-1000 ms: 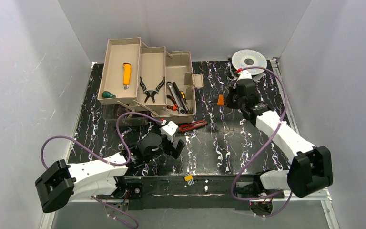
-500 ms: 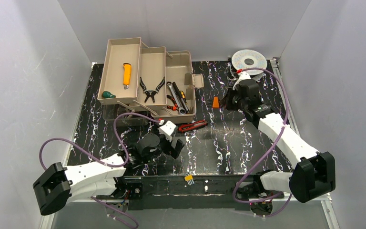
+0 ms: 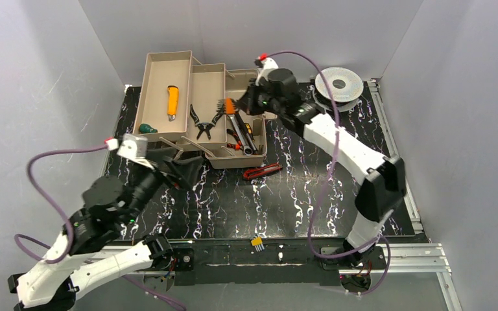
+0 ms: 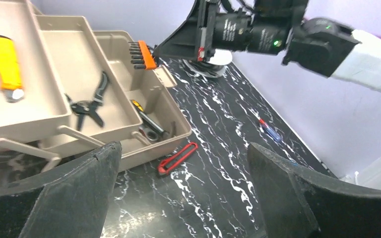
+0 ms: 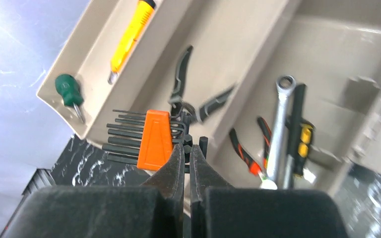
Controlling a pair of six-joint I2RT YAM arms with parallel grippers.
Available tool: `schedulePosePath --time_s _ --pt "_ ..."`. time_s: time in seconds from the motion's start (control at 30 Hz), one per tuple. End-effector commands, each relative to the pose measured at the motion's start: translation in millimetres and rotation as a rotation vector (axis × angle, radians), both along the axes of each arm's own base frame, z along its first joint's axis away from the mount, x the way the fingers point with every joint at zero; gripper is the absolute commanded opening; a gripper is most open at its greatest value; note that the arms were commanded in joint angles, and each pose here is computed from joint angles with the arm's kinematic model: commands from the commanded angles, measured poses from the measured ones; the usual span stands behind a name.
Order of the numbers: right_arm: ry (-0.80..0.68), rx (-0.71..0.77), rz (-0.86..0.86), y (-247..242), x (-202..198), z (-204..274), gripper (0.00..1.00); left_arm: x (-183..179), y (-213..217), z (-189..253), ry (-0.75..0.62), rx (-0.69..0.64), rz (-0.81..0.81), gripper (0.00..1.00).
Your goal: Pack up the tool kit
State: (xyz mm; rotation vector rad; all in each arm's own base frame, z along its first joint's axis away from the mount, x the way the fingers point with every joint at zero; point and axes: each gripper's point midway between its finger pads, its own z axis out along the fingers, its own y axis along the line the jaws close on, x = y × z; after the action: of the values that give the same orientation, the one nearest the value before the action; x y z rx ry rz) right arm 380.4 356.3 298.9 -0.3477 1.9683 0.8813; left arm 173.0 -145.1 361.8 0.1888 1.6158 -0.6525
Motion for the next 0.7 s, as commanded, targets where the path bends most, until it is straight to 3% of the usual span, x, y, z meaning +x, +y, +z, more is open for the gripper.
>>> schedulePosePath --time_s 0.0,0.23,0.27,0.3,0.33,0.37,0.47,0.53,0.67 --pt "-0.066 0.130 -0.052 43 42 21 0.01 -4 37 -29 0.104 0.254 0.089 0.98" --pt "-0.152 0.164 -0.124 99 131 19 0.01 -7 46 -25 0.091 0.252 0.100 0.98" --pt "-0.172 0.174 -0.129 104 140 18 0.21 -7 46 -26 0.094 0.251 0.101 0.98" --pt "-0.196 0.184 -0.137 106 146 23 0.48 -7 46 -27 0.095 0.255 0.102 0.98" --pt "-0.213 0.182 -0.147 106 150 25 0.64 -6 45 -28 0.097 0.260 0.102 0.98" --pt "-0.228 0.172 -0.153 103 150 28 0.69 -6 46 -30 0.102 0.270 0.105 0.98" --pt "-0.260 0.137 -0.191 81 140 32 0.77 -5 46 -36 0.114 0.293 0.112 0.98" --pt "-0.308 0.156 -0.178 59 118 65 0.76 -4 44 -40 0.120 0.296 0.112 0.98" --pt "-0.318 0.063 -0.125 16 75 74 0.75 -1 27 -47 0.140 0.299 0.070 0.98"
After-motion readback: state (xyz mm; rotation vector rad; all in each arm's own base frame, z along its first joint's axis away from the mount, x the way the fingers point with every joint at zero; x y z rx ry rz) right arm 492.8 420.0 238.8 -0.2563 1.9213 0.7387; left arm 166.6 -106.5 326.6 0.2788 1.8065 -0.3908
